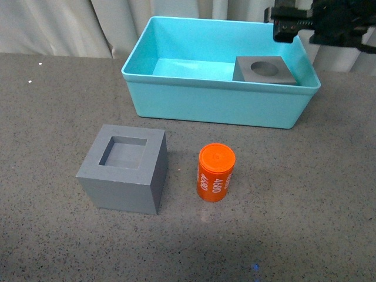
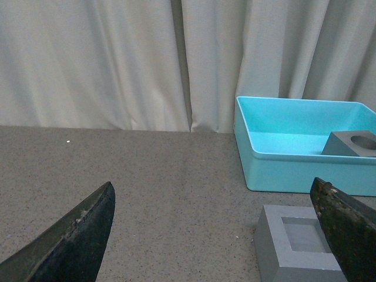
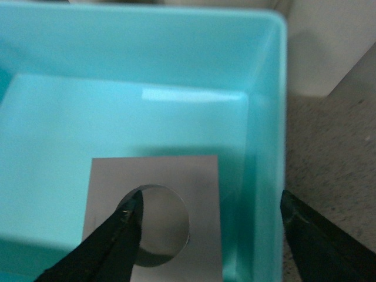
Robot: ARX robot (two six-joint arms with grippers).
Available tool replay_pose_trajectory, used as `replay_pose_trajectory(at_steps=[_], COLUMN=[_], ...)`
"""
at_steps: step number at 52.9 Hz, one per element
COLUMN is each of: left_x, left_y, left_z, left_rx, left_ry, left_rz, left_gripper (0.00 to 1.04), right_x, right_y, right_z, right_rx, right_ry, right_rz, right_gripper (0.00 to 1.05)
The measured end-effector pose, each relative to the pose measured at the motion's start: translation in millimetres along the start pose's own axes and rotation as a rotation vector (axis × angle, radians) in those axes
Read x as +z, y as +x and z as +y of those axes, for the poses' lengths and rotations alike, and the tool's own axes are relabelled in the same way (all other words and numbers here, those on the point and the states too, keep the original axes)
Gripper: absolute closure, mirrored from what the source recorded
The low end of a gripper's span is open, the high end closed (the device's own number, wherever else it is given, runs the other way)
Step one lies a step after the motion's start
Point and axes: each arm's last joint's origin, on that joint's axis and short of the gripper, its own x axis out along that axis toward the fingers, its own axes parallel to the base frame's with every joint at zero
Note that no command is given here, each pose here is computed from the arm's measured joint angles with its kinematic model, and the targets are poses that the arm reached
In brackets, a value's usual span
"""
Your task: Place gray and orange parts in blue box
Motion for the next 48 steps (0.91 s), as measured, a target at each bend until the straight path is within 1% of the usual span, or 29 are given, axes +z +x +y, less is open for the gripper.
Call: replay_pose_trajectory(at_steps=[3,4,7,8,9,13,20,25,27,30,35,36,37,38,40,44,48], left_x=[0.0,0.0,0.0,0.0,0.0,0.0,0.0,0.0,0.0,0.0,0.0,-0.6,-1.1,-1.6,-2.1,-2.4,3.6], left_y=[0.0,0.0,0.0,0.0,0.0,0.0,0.0,0.0,0.0,0.0,0.0,0.3,0.5,1.5,7.1,18.1,35.7], left_z=[0.0,0.0,0.0,0.0,0.0,0.0,0.0,0.0,0.0,0.0,0.0,0.1,0.1,0.0,0.9,2.2,3.3], left_rx=[0.0,0.0,0.0,0.0,0.0,0.0,0.0,0.0,0.0,0.0,0.0,0.014,0.044,0.098,0.178,0.211,0.208], left_ry=[0.0,0.0,0.0,0.0,0.0,0.0,0.0,0.0,0.0,0.0,0.0,-0.012,-0.031,-0.072,-0.113,-0.161,-0.213], left_rz=[0.0,0.0,0.0,0.0,0.0,0.0,0.0,0.0,0.0,0.0,0.0,0.016,0.068,0.175,0.316,0.379,0.388], left_gripper=[0.07,0.07,0.07,0.07,0.07,0.07,0.07,0.07,0.07,0.07,0.07,0.07,0.07,0.07,0.07,0.07,0.07], right_x=[3.9,4.3,5.0,4.1,2.4,-6.8,-56.5,-82.4,-88.6,-98.9,-101.5,-101.6,-101.8,-101.8,-101.9,-101.6,-101.7], right_y=[-23.1,-27.5,-54.5,-63.7,-72.1,-96.1,-148.3,-175.4,-182.4,-190.5,-191.2,-191.2,-191.2,-191.1,-191.2,-191.6,-191.5], right_z=[0.1,-0.1,-1.3,-2.1,-2.7,-6.7,-18.6,-25.9,-27.3,-29.8,-30.3,-30.4,-30.4,-30.4,-30.4,-30.4,-30.3], right_rx=[0.002,0.002,0.019,0.027,0.035,0.037,0.022,-0.003,-0.018,-0.079,-0.087,-0.088,-0.088,-0.088,-0.088,-0.089,-0.088], right_ry=[-0.018,-0.021,-0.029,-0.03,-0.032,-0.04,-0.053,-0.045,-0.046,-0.067,-0.078,-0.079,-0.08,-0.082,-0.085,-0.087,-0.089], right_rz=[-0.099,-0.114,-0.194,-0.212,-0.228,-0.258,-0.239,-0.235,-0.238,-0.246,-0.242,-0.242,-0.241,-0.241,-0.241,-0.243,-0.242], right_gripper=[0.24,0.22,0.11,0.08,0.08,0.1,0.1,0.1,0.1,0.1,0.1,0.1,0.1,0.1,0.1,0.1,0.1])
